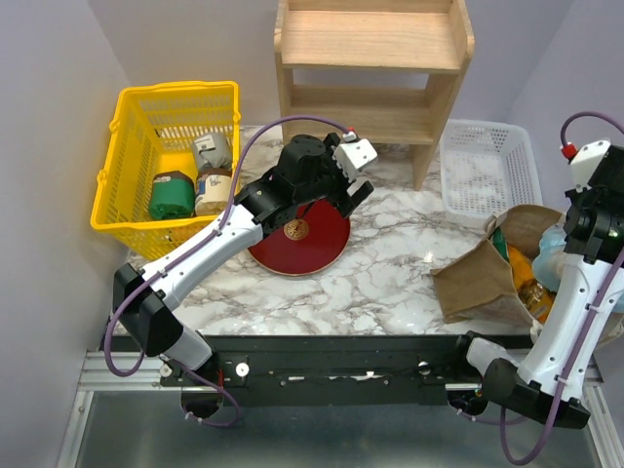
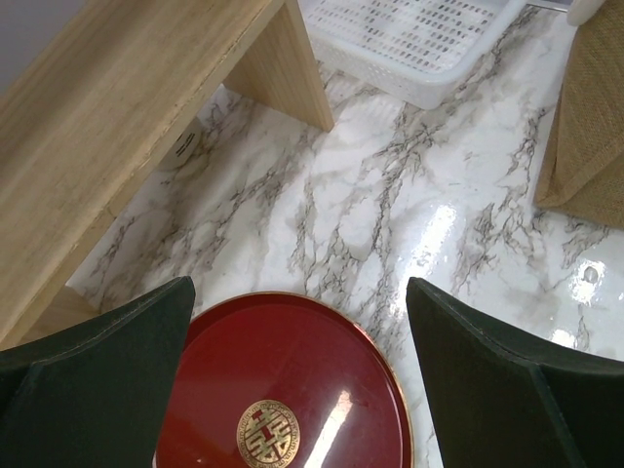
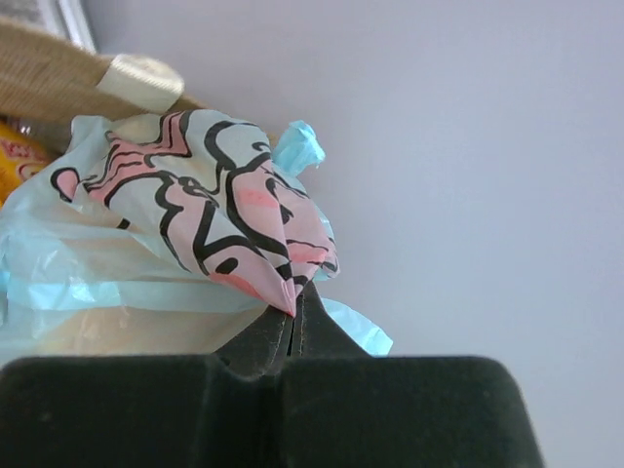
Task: Untie the knot of the grocery bags and take out the mixed food
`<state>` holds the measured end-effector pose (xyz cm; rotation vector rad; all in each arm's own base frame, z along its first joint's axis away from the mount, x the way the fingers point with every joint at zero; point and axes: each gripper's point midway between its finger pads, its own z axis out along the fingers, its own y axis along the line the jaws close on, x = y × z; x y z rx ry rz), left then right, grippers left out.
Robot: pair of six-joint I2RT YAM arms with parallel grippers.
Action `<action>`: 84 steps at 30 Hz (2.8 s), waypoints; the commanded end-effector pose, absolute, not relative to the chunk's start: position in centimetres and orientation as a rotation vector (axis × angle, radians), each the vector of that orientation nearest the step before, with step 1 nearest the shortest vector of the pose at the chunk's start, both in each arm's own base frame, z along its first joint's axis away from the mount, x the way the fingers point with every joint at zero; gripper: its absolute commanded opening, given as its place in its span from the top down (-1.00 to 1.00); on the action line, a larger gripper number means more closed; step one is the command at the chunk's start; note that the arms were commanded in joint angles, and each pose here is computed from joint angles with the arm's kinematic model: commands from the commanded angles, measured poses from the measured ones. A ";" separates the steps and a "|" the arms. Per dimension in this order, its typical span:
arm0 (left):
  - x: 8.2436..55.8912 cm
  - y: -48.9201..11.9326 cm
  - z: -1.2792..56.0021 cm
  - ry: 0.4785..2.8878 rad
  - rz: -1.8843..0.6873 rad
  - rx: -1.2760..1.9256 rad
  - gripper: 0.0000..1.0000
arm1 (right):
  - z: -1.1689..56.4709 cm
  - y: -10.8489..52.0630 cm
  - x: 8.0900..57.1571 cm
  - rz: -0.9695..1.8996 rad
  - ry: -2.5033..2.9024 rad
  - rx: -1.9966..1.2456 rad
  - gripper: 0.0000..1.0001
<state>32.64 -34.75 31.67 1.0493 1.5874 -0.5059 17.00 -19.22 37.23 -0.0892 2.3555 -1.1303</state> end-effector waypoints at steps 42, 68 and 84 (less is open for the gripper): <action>33.7 -34.4 32.8 1.576 -0.456 1.030 -0.98 | 46.6 -19.6 19.3 -1.157 2.025 0.017 0.99; 33.7 -34.5 33.2 1.572 -0.459 1.028 -0.97 | 52.3 -19.6 19.1 -1.217 1.834 0.052 0.99; 34.4 -34.1 38.8 1.528 -0.492 0.891 -0.98 | 69.0 -4.1 21.1 -0.562 1.078 -0.368 0.99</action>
